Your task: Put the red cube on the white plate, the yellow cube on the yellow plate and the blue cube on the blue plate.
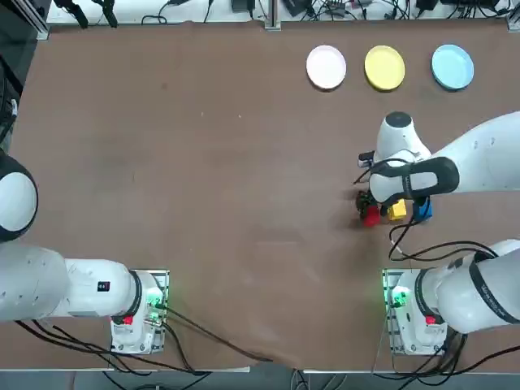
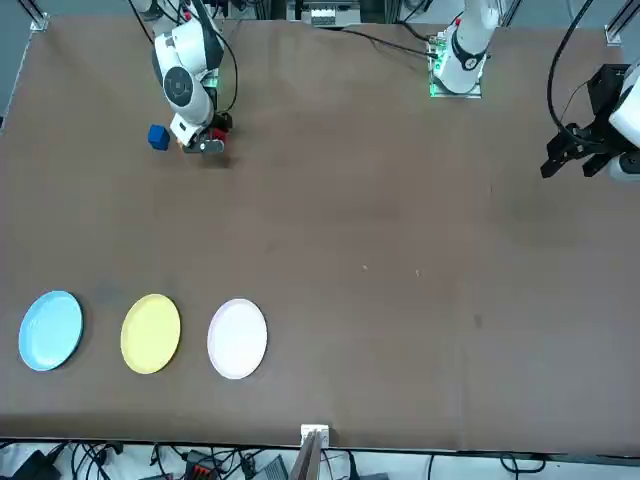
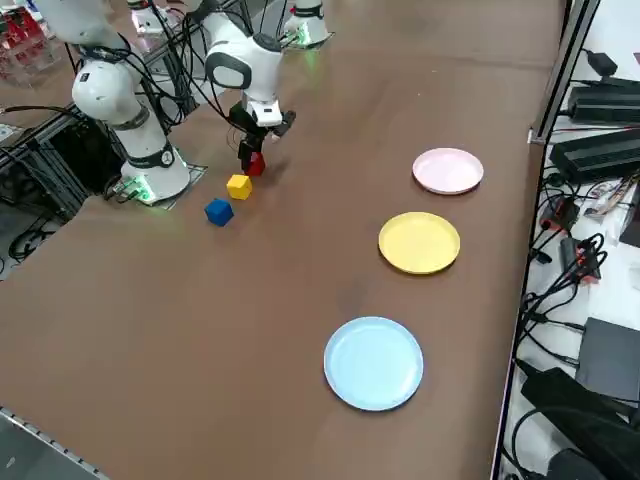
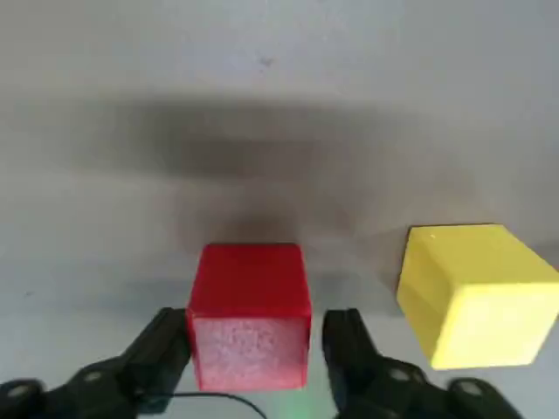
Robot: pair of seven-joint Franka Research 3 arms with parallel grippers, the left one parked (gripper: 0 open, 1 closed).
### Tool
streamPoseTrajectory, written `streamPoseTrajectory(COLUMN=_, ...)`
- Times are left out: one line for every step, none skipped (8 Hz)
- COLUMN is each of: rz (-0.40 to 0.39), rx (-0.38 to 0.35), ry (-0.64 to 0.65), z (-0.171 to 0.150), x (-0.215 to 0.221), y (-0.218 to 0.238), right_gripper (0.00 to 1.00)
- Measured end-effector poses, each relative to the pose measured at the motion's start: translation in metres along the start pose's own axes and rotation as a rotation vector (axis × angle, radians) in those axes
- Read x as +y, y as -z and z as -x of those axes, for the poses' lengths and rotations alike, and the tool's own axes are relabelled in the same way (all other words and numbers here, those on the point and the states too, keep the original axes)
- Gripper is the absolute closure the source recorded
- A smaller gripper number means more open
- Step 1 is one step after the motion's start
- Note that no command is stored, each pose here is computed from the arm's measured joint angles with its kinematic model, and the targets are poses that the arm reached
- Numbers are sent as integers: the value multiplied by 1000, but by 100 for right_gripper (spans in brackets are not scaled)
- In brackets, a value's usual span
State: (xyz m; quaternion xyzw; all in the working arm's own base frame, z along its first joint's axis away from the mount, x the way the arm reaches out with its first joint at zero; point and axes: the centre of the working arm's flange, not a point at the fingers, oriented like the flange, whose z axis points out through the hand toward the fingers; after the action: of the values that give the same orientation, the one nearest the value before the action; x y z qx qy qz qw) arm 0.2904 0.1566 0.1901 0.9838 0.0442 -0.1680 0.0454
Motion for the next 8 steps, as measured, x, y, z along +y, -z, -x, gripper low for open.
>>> streamPoseTrajectory(rz=1, rx=-5, ry=0, z=-1, x=-1, y=0, right_gripper=29)
streamPoseTrajectory(rz=1, rx=-5, ry=0, z=-1, x=-1, y=0, right_gripper=30)
streamPoseTrajectory(rz=2, rx=-8, ry=0, z=-1, x=-1, y=0, right_gripper=30)
streamPoseTrajectory(rz=4, rx=-19, ry=0, z=-1, x=-1, y=2, right_gripper=30)
streamPoseTrajectory(rz=-1, rx=-22, ry=-5, z=-7, x=-2, y=18, right_gripper=30)
streamPoseTrajectory(rz=-18, rx=-16, ry=-15, z=-19, x=-3, y=54, right_gripper=30)
streamPoseTrajectory(rz=-44, rx=4, ry=-29, z=-35, x=-3, y=105, right_gripper=30)
streamPoseTrajectory(rz=-77, rx=47, ry=-45, z=-53, x=0, y=165, right_gripper=30)
